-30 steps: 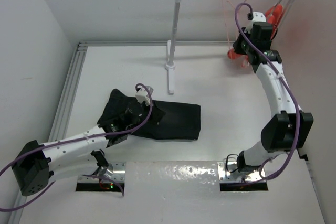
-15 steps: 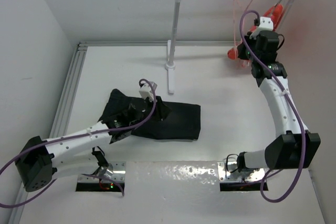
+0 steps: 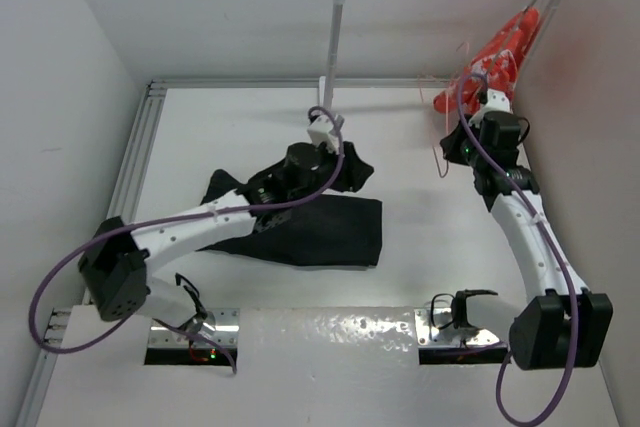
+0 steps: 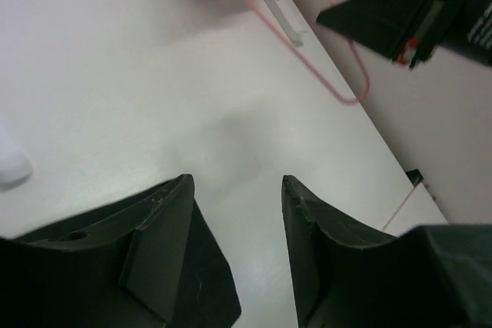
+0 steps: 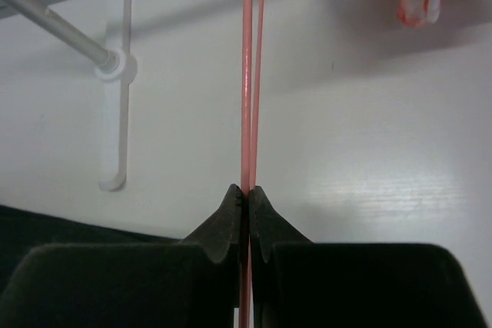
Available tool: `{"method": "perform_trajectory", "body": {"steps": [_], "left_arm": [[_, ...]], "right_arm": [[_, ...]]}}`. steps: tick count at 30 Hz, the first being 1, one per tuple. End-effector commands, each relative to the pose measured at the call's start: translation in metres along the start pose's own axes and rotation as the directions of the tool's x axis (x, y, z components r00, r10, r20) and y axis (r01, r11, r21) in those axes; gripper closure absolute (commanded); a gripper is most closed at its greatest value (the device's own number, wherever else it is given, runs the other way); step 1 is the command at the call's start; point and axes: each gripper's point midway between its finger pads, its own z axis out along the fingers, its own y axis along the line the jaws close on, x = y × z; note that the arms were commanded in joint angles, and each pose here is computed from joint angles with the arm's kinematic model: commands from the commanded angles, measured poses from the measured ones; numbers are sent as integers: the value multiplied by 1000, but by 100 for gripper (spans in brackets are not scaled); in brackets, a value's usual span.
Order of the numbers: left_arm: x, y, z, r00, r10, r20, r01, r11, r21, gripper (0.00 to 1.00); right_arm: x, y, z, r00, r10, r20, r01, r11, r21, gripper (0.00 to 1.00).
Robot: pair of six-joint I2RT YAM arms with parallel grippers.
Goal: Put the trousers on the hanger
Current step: Pick up the hanger from the clothesline.
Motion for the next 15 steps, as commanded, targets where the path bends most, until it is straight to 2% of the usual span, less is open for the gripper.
{"method": "perform_trajectory", "body": {"steps": [1, 2, 7, 10, 14, 15], "left_arm": [[-20, -21, 25, 996, 85, 32, -86, 996, 23, 53], [-23, -24, 38, 995, 97, 38, -98, 995, 17, 53], [-27, -26, 92, 984, 179, 15, -179, 983, -46, 53], [-9, -25, 118, 978, 206, -42, -208, 977, -42, 53], [-12, -35, 143, 970, 238, -40, -239, 971, -28, 53], [-4, -29, 147, 966, 249, -69, -252, 966, -47, 53]], "right_arm": [[32, 13, -8, 998, 37, -55, -40, 998, -51, 100], [55, 8, -8, 994, 35, -102, -39, 999, -33, 100], [107, 4, -22, 980, 12, -198, -13, 1000, -4, 100], [119, 4, -28, 974, -14, -228, 15, 1000, 3, 100], [128, 5, -30, 967, -52, -249, 55, 998, 7, 100], [131, 7, -31, 966, -57, -253, 59, 998, 3, 100]]}}
